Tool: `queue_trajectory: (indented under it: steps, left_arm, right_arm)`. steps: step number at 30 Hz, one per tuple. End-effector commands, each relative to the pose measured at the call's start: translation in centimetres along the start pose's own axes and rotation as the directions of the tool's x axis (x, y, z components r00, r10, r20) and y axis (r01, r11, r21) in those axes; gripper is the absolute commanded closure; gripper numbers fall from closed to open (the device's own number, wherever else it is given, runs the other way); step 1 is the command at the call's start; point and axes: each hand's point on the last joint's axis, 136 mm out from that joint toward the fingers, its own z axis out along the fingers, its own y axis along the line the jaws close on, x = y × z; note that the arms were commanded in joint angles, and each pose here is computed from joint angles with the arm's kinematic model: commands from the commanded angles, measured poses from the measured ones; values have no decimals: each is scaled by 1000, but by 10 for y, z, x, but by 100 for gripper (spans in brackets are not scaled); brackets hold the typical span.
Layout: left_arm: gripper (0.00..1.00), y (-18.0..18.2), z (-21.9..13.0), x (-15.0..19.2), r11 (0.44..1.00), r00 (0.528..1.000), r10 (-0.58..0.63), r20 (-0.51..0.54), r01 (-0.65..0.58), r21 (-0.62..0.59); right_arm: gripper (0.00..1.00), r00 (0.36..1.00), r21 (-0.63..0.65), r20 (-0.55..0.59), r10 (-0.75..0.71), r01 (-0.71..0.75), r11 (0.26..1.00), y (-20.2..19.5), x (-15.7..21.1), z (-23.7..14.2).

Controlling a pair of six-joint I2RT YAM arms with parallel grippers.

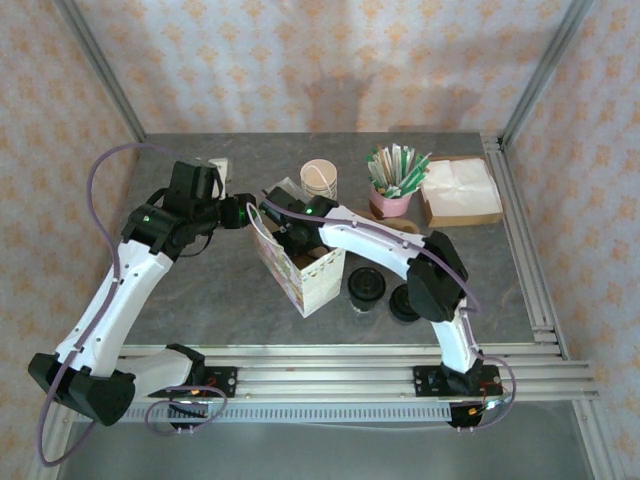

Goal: Pack the takeout coffee

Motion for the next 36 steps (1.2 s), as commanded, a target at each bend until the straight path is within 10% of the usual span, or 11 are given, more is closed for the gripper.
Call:
queue_trajectory:
  steps: [1, 25, 36]
  left_arm:
    - [39, -4, 3, -4, 1000, 1000, 0, 16, -1, 14]
    - [39, -5, 4, -2, 1000, 1000, -2, 12, 2, 18]
    - [39, -4, 2, -3, 1000, 1000, -1, 16, 1, 12]
  right_arm:
    - [100, 999, 0, -43, 7, -7, 1000, -5, 10, 17]
    - [100, 980, 30, -193, 55, -50, 998, -19, 57, 70]
    - [100, 998, -9, -25, 65, -66, 998, -8, 13, 23]
